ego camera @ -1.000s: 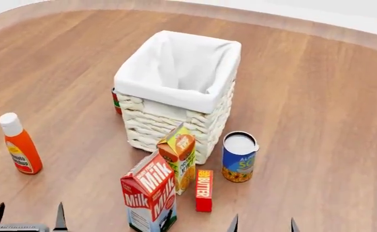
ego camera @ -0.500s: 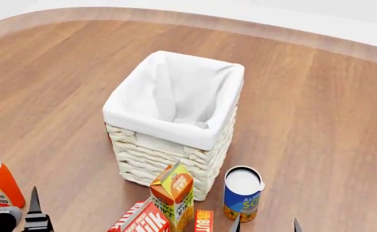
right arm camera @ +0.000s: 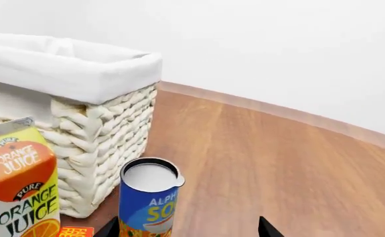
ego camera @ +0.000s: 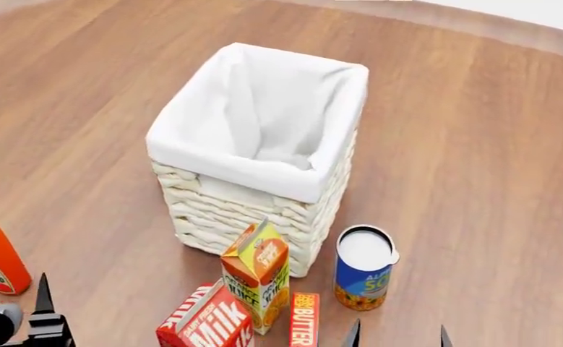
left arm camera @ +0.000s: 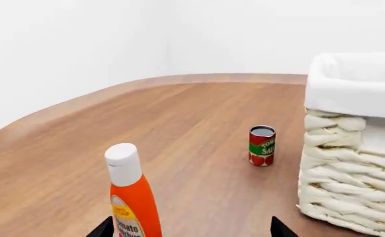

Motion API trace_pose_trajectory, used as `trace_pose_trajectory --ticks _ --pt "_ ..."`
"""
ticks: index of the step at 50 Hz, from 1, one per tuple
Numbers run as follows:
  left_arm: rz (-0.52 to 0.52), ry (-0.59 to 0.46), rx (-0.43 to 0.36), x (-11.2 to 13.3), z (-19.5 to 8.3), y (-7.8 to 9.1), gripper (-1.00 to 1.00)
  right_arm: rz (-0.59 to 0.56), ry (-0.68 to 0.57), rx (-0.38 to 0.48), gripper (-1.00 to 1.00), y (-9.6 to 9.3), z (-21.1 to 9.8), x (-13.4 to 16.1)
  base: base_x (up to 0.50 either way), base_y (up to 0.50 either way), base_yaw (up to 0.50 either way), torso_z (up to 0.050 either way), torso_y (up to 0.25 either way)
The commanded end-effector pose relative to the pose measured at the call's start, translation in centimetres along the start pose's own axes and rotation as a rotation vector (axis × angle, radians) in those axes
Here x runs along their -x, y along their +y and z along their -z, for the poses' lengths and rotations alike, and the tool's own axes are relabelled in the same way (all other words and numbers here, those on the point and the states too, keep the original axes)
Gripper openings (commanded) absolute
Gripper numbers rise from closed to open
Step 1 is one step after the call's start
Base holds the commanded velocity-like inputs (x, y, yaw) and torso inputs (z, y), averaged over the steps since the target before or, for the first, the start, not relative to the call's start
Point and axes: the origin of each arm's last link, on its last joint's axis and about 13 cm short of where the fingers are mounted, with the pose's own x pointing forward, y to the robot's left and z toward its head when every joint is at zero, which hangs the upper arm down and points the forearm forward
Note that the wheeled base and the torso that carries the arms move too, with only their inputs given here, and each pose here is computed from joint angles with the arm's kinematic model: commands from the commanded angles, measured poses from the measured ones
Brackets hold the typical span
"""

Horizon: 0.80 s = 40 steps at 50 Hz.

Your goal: Pick up the butter and put it in the basket.

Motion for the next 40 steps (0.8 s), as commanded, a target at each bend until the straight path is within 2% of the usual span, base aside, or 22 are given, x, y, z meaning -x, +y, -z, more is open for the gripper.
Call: trace_pose_trajectory --ticks 1,20,22,25,26,28,40 --pt "-0.033 -0.033 0.032 0.0 -0.7 0.3 1.0 -0.01 -0.001 -0.01 1.0 0.1 -0.2 0.1 0.0 0.0 0.0 0.0 -0.25" --pt "-0.058 -0.033 0.045 -0.3 -0.9 0.6 1.0 -0.027 0.002 -0.007 1.0 0.4 0.1 0.1 0.0 0.0 0.0 0.0 -0.247" --pt "-0.05 -0.004 0.095 -0.1 -1.1 0.7 1.0 -0.035 -0.038 -0.029 1.0 0.5 0.2 0.6 0.0 0.0 0.0 0.0 0.0" --pt "-0.059 -0.005 0.09 0.0 -1.0 0.7 1.0 -0.054 -0.054 -0.025 1.0 0.9 0.8 1.1 0.0 0.0 0.0 0.0 0.0" --pt "-0.059 0.0 0.095 0.0 -1.0 0.8 1.0 -0.079 -0.067 -0.055 1.0 1.1 1.0 1.5 0.0 0.0 0.0 0.0 0.0" --pt "-0.062 -0.008 0.095 0.2 -1.2 1.0 1.0 -0.078 -0.085 -0.029 1.0 1.2 1.3 1.8 0.0 0.0 0.0 0.0 0.0" --pt "-0.087 -0.02 0.103 0.3 -1.7 1.7 1.0 -0.116 -0.074 -0.013 1.0 2.5 2.6 1.4 0.0 0.0 0.0 0.0 0.0"
